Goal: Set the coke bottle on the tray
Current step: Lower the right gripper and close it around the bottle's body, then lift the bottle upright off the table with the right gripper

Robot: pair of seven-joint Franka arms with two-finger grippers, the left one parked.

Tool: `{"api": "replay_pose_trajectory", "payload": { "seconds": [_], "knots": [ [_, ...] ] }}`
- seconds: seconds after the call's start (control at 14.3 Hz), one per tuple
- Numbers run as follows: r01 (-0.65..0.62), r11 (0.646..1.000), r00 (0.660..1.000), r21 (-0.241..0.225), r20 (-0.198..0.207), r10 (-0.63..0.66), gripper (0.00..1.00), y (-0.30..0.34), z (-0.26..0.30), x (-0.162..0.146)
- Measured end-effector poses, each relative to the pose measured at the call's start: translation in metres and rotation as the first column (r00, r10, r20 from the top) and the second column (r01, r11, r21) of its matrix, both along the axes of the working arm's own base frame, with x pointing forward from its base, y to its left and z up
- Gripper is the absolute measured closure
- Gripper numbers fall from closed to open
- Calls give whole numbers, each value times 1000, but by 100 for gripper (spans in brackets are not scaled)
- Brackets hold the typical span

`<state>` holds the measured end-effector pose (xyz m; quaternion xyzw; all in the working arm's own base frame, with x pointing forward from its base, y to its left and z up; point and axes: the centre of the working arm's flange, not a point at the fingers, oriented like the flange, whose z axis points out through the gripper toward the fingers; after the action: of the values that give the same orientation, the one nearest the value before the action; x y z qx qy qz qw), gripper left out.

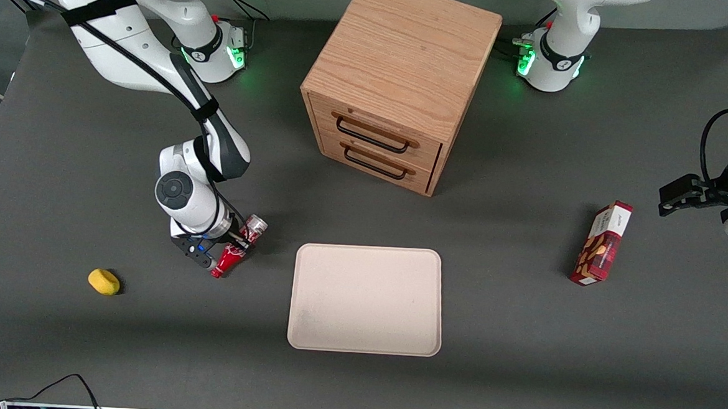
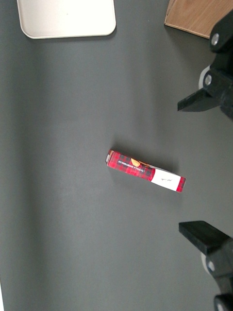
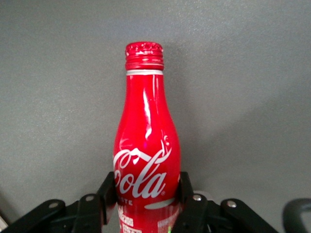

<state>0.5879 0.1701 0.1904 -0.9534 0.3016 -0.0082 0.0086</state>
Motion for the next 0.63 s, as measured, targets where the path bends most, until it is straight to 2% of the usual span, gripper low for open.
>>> {"api": "replay_pose_trajectory", "payload": {
  "seconds": [0.42, 0.49, 0.63],
  "knots": [
    [4, 1000, 1000, -1, 10, -4, 45, -2, 6, 5],
    [4, 1000, 1000, -5, 6, -4, 45, -1, 15, 8],
    [5, 1000, 999, -28, -31, -6, 45, -1, 48, 16]
  ]
}}
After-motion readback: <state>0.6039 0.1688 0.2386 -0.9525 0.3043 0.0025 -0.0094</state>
